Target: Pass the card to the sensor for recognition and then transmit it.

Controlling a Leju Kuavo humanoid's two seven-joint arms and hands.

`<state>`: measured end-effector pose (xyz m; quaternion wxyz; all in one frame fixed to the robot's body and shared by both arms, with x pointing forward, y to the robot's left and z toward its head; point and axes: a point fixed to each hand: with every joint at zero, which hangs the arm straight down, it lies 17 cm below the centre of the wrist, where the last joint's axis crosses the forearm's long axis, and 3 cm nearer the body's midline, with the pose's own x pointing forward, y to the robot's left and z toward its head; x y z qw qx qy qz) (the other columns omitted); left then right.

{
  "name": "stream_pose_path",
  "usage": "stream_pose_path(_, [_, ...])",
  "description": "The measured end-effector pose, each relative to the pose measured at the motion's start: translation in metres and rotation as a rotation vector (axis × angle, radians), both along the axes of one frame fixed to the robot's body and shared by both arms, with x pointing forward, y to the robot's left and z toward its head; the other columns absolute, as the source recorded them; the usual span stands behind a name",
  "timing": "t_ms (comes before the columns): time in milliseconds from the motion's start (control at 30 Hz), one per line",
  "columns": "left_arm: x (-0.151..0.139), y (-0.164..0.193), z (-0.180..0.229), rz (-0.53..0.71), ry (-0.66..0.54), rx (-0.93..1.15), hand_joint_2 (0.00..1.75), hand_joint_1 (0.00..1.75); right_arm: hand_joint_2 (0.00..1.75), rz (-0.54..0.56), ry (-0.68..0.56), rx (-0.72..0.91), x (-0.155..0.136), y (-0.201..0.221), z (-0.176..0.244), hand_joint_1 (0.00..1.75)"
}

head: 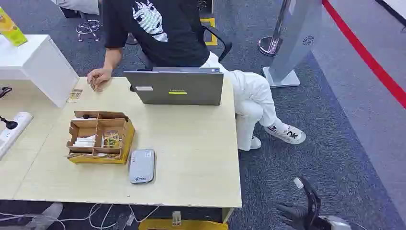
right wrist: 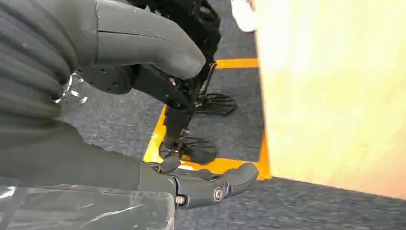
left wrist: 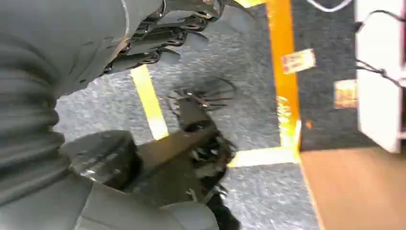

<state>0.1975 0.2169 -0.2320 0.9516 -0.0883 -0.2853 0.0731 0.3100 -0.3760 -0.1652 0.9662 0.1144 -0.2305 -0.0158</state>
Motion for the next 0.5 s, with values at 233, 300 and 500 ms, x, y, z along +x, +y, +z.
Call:
stream_pose_path(233, [0.037, -0.002, 0.017, 0.044, -0.102, -0.037, 1.75, 0.00, 0.00, -0.053, 0.065, 0.034, -0.012, -0.025, 0.003, 0.00])
stream_pose_path(300, [0.041, 0.001, 0.020, 0.081, -0.124, -0.044, 1.75, 0.00, 1.75, -0.068, 0.100, 0.044, -0.032, -0.023, -0.008, 0.00])
stream_pose_path(500, [0.043, 0.046, 0.020, 0.287, -0.153, -0.040, 1.75, 0.00, 1.75, -0.081, 0.167, 0.067, -0.086, 0.010, -0.041, 0.00])
